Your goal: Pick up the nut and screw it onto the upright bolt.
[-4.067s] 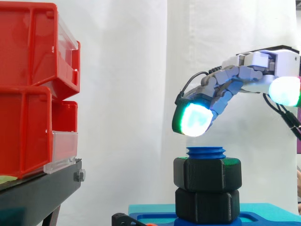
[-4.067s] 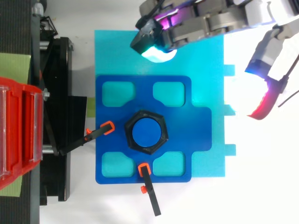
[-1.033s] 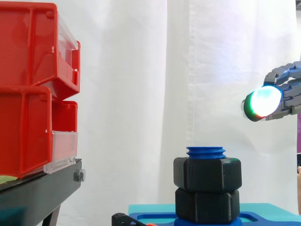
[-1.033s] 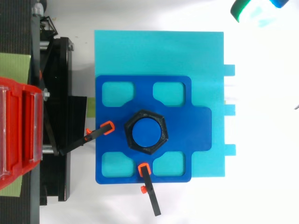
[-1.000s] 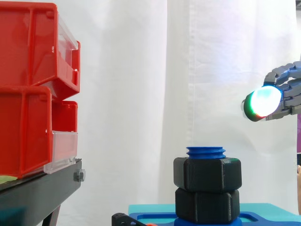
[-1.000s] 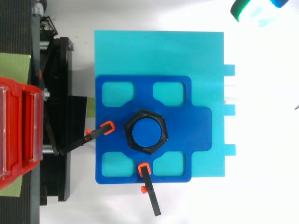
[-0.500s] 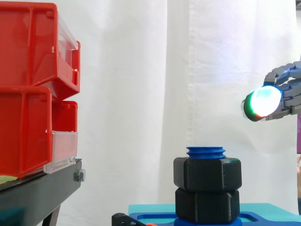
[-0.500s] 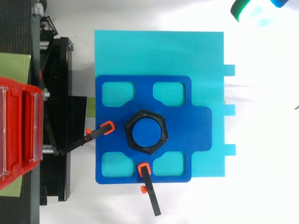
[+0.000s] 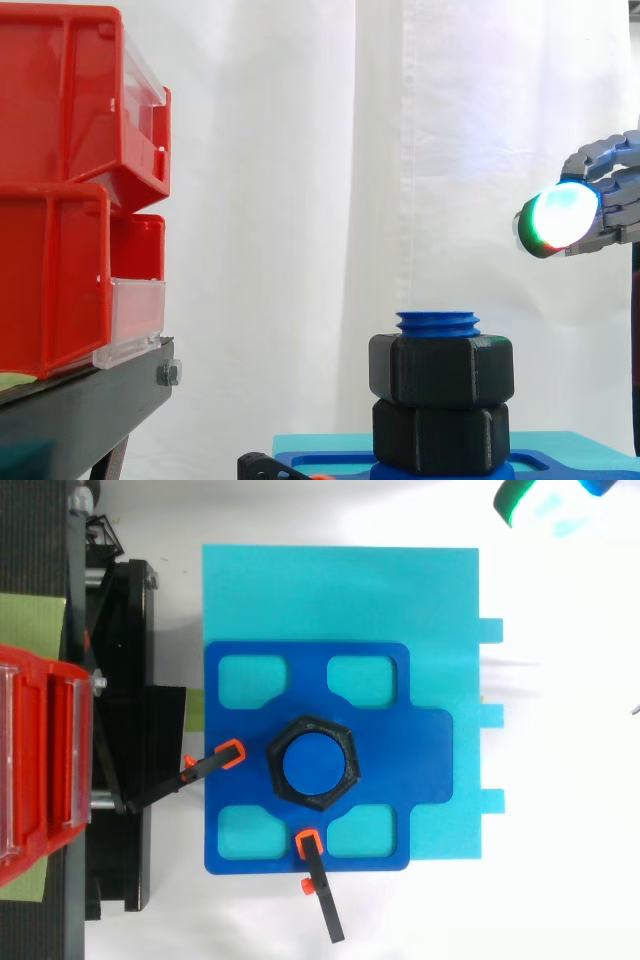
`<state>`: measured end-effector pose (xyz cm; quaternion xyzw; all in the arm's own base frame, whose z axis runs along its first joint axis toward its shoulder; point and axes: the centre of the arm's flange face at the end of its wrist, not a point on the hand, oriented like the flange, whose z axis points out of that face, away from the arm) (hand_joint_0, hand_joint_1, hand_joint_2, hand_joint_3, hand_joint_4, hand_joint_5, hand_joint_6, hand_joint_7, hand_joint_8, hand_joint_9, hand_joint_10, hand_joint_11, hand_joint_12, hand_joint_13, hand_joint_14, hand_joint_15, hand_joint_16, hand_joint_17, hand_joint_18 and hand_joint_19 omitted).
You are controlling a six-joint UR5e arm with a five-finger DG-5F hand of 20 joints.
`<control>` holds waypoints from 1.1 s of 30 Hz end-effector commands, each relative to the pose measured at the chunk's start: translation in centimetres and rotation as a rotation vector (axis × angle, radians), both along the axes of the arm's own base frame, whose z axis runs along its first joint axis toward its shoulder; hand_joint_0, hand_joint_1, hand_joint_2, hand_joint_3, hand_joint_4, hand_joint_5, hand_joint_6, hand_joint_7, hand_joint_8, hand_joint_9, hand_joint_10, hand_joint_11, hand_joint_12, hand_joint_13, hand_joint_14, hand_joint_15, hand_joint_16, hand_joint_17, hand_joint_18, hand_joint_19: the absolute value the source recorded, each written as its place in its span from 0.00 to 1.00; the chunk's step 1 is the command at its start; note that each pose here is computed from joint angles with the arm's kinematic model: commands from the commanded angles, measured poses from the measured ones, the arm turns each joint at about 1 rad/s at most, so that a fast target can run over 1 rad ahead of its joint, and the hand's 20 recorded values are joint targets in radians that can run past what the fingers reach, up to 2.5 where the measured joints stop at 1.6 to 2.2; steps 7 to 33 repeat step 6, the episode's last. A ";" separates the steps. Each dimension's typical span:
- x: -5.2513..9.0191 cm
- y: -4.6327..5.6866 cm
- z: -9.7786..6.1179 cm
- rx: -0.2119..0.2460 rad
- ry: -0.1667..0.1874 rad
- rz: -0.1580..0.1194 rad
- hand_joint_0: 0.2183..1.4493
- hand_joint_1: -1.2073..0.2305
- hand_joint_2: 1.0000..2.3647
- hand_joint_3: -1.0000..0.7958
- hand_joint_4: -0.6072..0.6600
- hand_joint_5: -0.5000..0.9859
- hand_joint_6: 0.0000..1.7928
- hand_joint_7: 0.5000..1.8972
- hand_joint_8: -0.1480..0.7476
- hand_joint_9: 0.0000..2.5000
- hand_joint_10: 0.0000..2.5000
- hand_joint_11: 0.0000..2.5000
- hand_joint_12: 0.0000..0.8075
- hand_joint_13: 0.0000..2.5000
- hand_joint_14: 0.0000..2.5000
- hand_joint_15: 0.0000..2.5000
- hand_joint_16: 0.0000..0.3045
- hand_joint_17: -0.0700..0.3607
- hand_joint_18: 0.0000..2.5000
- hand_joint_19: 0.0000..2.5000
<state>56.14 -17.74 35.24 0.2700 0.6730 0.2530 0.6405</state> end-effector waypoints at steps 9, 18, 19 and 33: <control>0.0 0.0 0.0 0.000 0.000 0.001 0.20 0.63 0.00 0.28 0.48 0.18 0.28 0.12 0.36 0.01 0.00 0.00 0.43 0.02 0.00 0.00 0.15 0.40 0.00 0.00; 0.0 0.0 0.0 0.000 0.000 0.001 0.20 0.63 0.00 0.28 0.48 0.18 0.28 0.12 0.36 0.01 0.00 0.00 0.43 0.02 0.00 0.00 0.15 0.40 0.00 0.00; 0.0 0.0 0.0 0.000 0.000 0.001 0.20 0.63 0.00 0.28 0.48 0.18 0.28 0.12 0.36 0.01 0.00 0.00 0.43 0.02 0.00 0.00 0.15 0.40 0.00 0.00; 0.0 0.0 0.0 0.000 0.000 0.001 0.20 0.63 0.00 0.28 0.48 0.18 0.28 0.12 0.36 0.01 0.00 0.00 0.43 0.02 0.00 0.00 0.15 0.40 0.00 0.00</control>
